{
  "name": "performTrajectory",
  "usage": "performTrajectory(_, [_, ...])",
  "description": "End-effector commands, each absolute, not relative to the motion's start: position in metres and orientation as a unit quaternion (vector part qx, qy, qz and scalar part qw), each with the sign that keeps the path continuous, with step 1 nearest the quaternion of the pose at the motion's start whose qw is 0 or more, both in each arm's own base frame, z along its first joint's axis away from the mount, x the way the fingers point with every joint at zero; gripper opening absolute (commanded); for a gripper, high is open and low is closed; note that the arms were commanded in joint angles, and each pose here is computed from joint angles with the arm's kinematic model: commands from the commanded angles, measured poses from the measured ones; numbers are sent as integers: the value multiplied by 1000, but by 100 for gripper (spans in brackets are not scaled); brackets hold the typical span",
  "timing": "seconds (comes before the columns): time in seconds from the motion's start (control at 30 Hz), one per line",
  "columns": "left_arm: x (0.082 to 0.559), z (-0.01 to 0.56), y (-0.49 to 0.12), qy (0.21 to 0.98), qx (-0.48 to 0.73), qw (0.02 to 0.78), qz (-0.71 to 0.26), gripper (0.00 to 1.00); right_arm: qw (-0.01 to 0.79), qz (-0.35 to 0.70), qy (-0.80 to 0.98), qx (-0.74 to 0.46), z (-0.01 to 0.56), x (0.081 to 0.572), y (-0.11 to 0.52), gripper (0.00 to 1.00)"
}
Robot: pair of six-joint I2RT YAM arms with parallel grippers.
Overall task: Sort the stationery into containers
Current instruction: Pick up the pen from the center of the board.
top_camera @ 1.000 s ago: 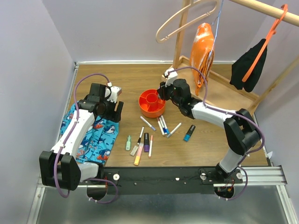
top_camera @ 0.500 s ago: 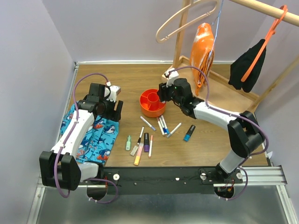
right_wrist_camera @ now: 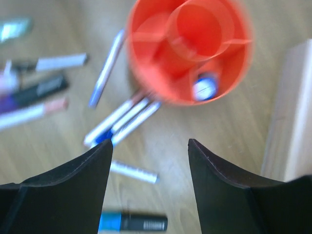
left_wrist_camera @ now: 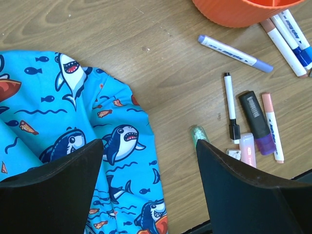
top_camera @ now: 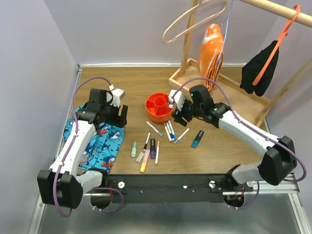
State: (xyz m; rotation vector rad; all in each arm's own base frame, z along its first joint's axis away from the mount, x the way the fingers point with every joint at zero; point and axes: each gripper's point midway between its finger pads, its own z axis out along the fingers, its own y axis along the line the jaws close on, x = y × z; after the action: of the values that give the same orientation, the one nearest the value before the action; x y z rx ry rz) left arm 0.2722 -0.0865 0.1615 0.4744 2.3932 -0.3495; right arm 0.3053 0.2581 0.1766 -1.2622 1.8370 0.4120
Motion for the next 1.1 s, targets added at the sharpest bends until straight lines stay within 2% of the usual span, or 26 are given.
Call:
performTrajectory(0.0, [267,162,-90,909,188,340,-149,86,242,186,668,-678,101,235,228,68])
performTrajectory(0.1, [265,160,-91,910,187,336,-153,86,202,175,643,-717,84,236,222,64])
performTrajectory(0.3, [262,156,-89,913,183,330,-156,86,203,125,578,-780,67,257,222,62])
performTrajectory(0.57, [261,149,-82,919,168,323,-154,86,173,132,518,-827,48,252,229,60])
performTrajectory(1.07, [266,145,-73,925,146,318,-151,86,119,159,493,-847,14,231,240,42])
